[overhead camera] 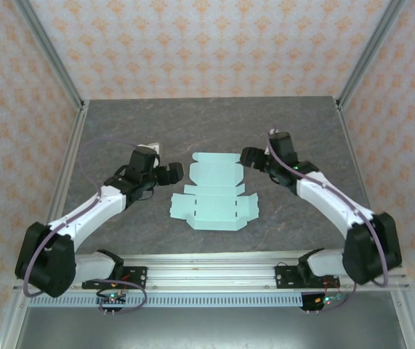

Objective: Fold the paper box

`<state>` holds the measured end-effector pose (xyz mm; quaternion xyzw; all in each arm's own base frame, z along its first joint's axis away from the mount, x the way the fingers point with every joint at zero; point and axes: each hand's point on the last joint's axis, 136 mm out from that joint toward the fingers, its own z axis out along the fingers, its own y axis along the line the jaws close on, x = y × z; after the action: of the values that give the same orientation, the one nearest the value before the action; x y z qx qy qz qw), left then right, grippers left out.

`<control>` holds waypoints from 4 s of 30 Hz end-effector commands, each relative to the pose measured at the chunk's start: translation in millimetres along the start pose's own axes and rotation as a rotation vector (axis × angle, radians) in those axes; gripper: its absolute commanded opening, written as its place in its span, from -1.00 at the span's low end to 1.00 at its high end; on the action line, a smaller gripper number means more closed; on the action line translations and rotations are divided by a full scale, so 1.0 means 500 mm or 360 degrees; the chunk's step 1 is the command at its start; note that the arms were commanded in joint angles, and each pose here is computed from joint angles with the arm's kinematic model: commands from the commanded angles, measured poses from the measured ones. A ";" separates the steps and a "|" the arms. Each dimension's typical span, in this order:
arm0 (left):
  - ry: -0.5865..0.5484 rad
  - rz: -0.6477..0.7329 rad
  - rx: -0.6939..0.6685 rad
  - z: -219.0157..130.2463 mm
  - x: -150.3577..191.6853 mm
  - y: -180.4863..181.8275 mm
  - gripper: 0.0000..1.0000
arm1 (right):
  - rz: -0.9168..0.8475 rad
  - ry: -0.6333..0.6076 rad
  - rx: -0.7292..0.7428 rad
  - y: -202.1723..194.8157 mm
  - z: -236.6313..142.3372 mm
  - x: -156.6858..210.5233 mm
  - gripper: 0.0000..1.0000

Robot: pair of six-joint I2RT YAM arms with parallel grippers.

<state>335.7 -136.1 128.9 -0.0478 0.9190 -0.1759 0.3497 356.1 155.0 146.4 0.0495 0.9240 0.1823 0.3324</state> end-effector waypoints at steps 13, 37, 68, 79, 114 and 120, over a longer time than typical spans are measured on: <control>0.0094 0.0100 -0.0163 -0.012 0.037 0.032 0.81 | -0.0006 0.0543 -0.0088 0.016 0.211 0.076 0.22; -0.0179 -0.0324 0.0097 -0.050 0.010 -0.003 0.79 | 0.0756 -0.0202 -0.0678 0.001 0.101 -0.120 -1.00; 0.0202 -0.0003 0.0276 0.128 0.096 -0.076 0.12 | 0.0446 -0.0247 -0.0394 -0.036 0.051 -0.115 -1.00; 0.0287 -0.0002 0.0343 0.154 0.140 -0.092 -0.27 | 0.0471 -0.0244 -0.0435 -0.026 0.058 -0.125 -1.00; -0.0005 0.1750 0.0659 -0.186 -0.187 -0.342 0.64 | -0.1503 -0.0184 -0.1304 0.294 -0.276 -0.113 -1.00; 0.0089 0.1741 0.0864 -0.185 -0.169 -0.375 0.18 | -0.1569 -0.0245 -0.1350 0.308 -0.287 -0.125 -1.00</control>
<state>351.5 -262.0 309.0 0.4984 0.7564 -0.1615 0.3917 317.1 237.0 316.7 -0.4690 0.7024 0.3516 0.4039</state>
